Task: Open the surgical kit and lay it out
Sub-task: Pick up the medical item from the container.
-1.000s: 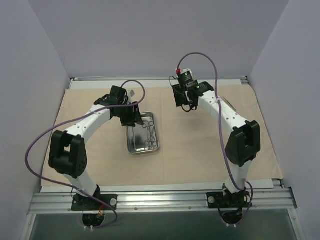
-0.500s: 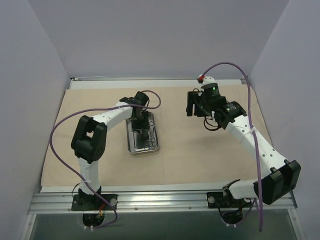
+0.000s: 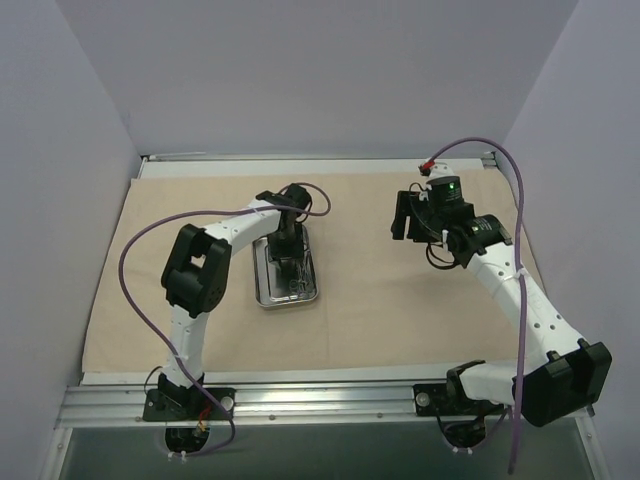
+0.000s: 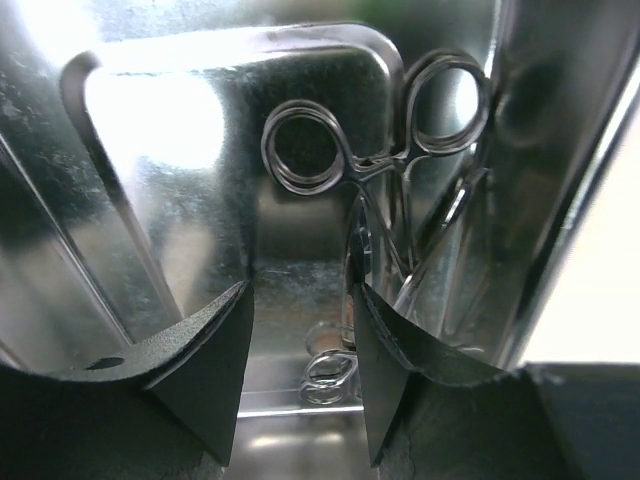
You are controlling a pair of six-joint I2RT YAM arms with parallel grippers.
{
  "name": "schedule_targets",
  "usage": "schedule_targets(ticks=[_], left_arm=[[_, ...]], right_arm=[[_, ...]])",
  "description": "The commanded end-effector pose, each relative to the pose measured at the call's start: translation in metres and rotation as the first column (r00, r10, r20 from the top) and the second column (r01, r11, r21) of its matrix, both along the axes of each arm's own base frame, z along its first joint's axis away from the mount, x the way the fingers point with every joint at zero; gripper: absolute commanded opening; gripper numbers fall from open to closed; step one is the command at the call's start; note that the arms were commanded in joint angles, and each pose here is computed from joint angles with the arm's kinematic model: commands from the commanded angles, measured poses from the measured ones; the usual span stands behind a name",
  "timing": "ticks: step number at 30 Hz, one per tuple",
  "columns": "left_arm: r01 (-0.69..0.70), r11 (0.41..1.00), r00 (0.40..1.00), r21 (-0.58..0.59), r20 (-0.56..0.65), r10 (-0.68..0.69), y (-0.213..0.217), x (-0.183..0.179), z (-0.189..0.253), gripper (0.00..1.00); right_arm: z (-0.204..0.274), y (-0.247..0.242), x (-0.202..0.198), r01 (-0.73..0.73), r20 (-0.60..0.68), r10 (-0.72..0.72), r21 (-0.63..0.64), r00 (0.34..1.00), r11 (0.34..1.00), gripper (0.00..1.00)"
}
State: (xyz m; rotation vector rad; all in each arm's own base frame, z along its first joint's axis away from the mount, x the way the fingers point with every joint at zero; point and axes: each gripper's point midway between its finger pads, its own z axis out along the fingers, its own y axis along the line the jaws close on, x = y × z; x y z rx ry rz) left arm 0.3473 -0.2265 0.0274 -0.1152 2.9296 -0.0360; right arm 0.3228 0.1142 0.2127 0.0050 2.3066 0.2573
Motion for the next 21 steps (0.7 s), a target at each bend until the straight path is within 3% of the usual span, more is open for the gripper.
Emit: schedule_targets(ticks=[1, 10, 21], left_arm=[[-0.015, 0.999, 1.000, 0.035, 0.005, 0.015, -0.003, 0.000, 0.003, 0.53], [-0.034, 0.996, 0.999, 0.086, 0.028, 0.032, 0.006, 0.001, 0.012, 0.52], [-0.034, 0.998, 0.997, 0.057, 0.067, 0.030, 0.002, 0.006, 0.030, 0.49]], right_arm=[[0.008, -0.009, -0.003, 0.000, 0.026, 0.000, 0.007, 1.000, 1.000, 0.64], [0.009, -0.007, -0.002, -0.018, 0.023, 0.017, 0.010, 1.000, 1.000, 0.64], [0.011, -0.007, 0.000, -0.014, 0.027, 0.014, 0.008, 1.000, 1.000, 0.64]])
